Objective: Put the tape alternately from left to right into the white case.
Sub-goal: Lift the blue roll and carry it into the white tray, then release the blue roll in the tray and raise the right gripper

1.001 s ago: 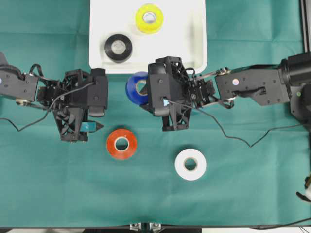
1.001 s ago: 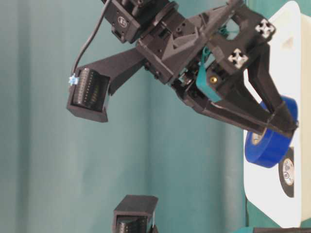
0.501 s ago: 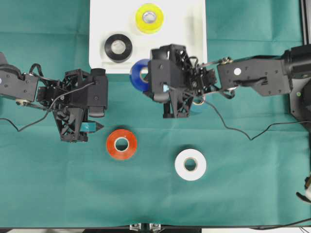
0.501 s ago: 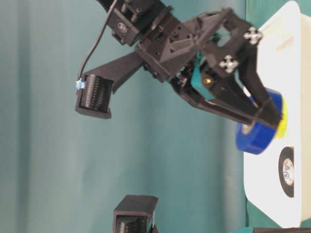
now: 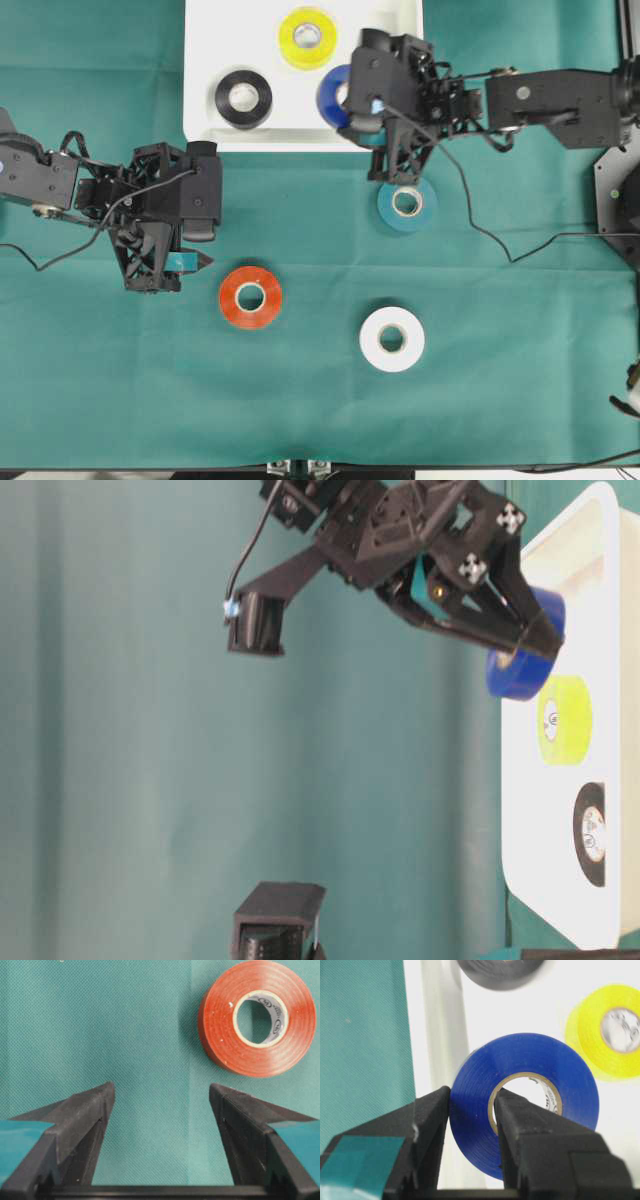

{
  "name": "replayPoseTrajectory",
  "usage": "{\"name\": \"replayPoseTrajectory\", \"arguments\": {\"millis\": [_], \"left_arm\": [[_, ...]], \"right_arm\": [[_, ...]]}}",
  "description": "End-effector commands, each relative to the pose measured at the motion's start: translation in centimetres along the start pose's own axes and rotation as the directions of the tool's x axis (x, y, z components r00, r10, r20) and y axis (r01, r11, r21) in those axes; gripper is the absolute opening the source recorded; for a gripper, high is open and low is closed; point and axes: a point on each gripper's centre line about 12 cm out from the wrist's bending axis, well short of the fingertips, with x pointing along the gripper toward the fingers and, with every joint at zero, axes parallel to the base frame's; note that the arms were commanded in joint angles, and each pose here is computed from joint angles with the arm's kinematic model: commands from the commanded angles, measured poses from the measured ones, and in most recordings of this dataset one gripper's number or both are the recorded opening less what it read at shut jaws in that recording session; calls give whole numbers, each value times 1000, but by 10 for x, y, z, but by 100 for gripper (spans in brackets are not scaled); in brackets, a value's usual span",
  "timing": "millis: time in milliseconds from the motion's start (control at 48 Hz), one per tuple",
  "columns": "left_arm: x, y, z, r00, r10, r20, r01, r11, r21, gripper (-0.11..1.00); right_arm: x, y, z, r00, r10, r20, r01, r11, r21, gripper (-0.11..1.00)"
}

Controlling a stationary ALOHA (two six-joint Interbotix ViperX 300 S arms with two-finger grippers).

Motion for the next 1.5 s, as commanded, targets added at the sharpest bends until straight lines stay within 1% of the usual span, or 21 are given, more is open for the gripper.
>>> {"name": "replayPoseTrajectory", "arguments": {"millis": [0, 146, 313, 521, 1084, 1272, 1314, 1418, 1481], "left_arm": [[-7, -2, 7, 999, -8, 34, 8, 1000, 1, 93], [-7, -3, 9, 999, -8, 37, 8, 1000, 1, 93], [-8, -3, 10, 999, -9, 42, 9, 1000, 1, 93], [-8, -3, 10, 999, -9, 42, 9, 1000, 1, 93], [-8, -3, 10, 999, -9, 44, 9, 1000, -2, 93], [-8, -3, 10, 999, -9, 44, 9, 1000, -2, 93], [-8, -3, 10, 999, -9, 44, 9, 1000, -2, 93], [-8, -3, 10, 999, -9, 44, 9, 1000, -2, 93], [-8, -3, 10, 999, -10, 45, 10, 1000, -2, 93]], "right_arm": [[-7, -10, 6, 999, -5, 48, 4, 1000, 21, 33], [-6, -20, -5, 999, -17, 39, 15, 999, 44, 33], [0, -24, -15, 999, -15, 28, 14, 998, 55, 33], [5, -24, -15, 999, -8, 33, 6, 998, 56, 33], [5, -24, -15, 1000, -10, 30, 8, 998, 60, 32], [6, -24, -21, 1000, -12, 12, 11, 998, 60, 32], [6, -24, -23, 1000, -12, 7, 11, 998, 60, 39], [6, -24, -24, 1000, -12, 4, 12, 998, 60, 71], [6, -24, -23, 1000, -12, 7, 11, 998, 60, 86]]}}
